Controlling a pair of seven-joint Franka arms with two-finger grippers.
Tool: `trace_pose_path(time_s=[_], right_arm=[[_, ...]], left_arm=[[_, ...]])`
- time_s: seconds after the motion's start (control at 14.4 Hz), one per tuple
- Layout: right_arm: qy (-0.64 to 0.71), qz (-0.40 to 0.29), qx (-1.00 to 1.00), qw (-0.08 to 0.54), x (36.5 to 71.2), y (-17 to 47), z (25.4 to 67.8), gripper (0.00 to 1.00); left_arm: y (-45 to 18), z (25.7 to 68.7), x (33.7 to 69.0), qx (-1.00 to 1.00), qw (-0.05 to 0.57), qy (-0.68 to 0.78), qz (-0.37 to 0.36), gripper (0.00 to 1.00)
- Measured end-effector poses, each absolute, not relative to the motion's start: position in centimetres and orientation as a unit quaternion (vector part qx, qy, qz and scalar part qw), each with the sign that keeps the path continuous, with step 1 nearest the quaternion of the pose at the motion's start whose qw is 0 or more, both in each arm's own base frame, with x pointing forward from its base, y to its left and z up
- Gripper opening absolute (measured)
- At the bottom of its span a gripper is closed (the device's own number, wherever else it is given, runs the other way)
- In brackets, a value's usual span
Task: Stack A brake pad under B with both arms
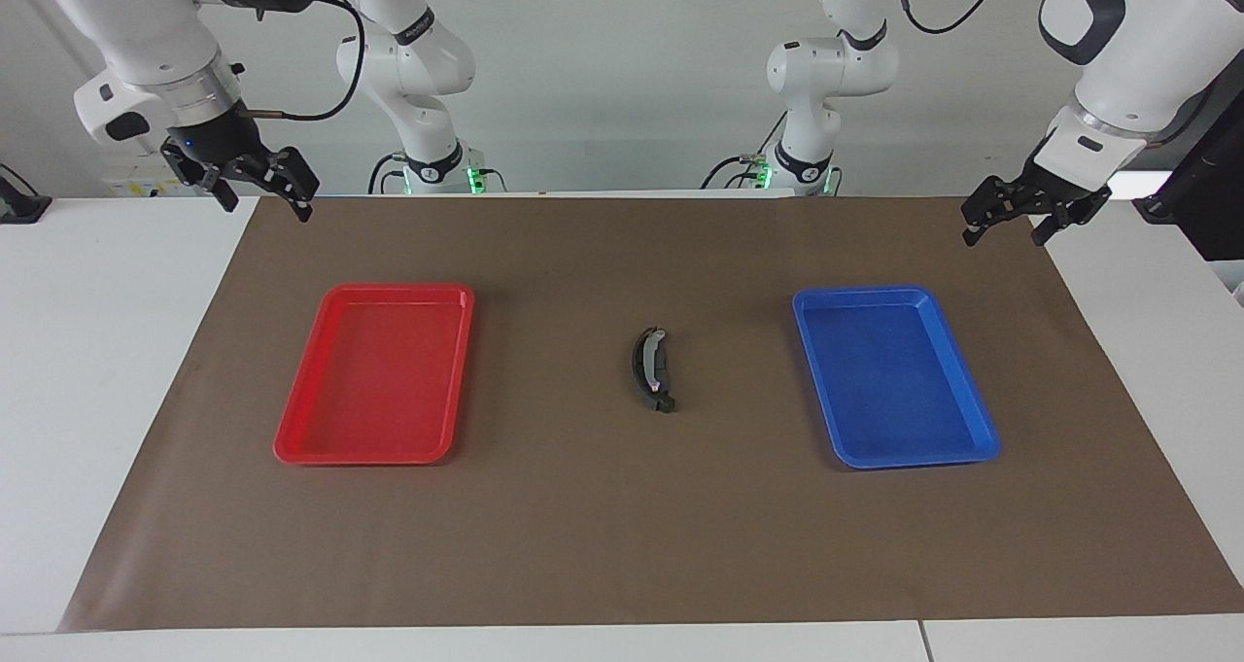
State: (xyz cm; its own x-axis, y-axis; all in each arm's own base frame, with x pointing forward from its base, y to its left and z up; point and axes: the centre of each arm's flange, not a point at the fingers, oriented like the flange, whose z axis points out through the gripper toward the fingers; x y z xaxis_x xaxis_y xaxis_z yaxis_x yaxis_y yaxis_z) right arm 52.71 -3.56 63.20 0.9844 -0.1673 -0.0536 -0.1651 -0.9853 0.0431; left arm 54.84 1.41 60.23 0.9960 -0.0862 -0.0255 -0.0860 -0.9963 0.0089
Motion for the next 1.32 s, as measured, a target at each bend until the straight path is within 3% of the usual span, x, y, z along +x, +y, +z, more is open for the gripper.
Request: trace_pose_path(time_s=[1.32], right_arm=[[-0.057,-0.020,0.998,0.020,53.0,-1.0,63.7,1.00]], left_arm=[[1.4,60.2,54.8,0.999,0.004,-0.043,-0.013,1.00]])
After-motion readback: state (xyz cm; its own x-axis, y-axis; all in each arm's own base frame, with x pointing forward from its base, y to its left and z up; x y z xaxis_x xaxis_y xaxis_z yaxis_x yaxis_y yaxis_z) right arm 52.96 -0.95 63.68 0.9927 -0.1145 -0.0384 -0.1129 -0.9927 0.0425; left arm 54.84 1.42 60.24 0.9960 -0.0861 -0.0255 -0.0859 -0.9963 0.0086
